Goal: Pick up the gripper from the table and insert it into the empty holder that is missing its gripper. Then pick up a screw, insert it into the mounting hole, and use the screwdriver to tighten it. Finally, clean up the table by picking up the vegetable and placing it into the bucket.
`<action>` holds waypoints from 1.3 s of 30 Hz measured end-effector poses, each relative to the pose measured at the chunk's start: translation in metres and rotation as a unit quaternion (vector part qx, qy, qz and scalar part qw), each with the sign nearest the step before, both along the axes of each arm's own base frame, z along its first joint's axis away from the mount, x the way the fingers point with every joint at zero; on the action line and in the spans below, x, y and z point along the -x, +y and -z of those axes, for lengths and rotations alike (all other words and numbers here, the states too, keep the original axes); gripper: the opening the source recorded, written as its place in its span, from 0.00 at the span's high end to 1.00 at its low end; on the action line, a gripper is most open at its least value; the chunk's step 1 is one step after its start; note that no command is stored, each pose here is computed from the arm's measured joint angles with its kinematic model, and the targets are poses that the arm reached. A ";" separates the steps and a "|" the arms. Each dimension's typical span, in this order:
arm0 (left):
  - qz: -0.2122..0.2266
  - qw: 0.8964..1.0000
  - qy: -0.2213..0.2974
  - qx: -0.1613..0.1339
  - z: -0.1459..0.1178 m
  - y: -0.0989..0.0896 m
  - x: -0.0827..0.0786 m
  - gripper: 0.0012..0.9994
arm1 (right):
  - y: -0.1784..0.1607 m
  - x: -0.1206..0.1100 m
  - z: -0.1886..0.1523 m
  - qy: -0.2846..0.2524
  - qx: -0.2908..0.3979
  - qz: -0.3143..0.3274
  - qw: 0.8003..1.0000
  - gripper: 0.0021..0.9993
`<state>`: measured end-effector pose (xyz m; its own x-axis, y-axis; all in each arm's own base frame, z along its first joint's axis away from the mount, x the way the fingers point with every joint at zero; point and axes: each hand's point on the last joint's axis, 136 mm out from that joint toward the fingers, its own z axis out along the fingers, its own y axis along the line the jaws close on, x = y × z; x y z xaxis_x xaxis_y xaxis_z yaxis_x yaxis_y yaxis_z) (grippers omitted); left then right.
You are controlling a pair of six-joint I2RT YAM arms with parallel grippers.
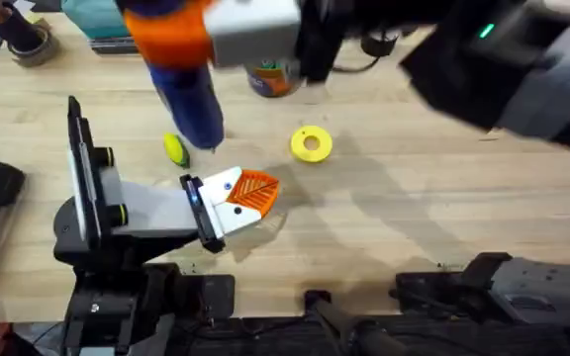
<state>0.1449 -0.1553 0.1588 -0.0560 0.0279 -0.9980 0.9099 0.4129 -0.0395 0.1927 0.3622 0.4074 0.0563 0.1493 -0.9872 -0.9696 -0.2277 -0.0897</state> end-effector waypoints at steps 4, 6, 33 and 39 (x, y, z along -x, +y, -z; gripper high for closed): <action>0.000 1.000 0.000 0.000 0.000 0.000 0.000 1.00 | -0.004 -0.019 -0.009 0.043 0.050 0.026 0.998 0.98; 0.000 1.000 0.000 0.000 0.000 0.000 0.000 1.00 | -0.010 -0.032 -0.008 0.071 0.087 0.057 0.992 0.98; 0.000 1.000 0.000 0.000 0.000 0.000 0.000 1.00 | -0.229 -0.187 0.211 -0.100 0.612 0.300 0.725 0.98; 0.000 1.000 0.000 0.000 0.000 0.000 0.000 1.00 | -0.265 -0.208 0.295 -0.068 0.688 0.236 0.683 0.98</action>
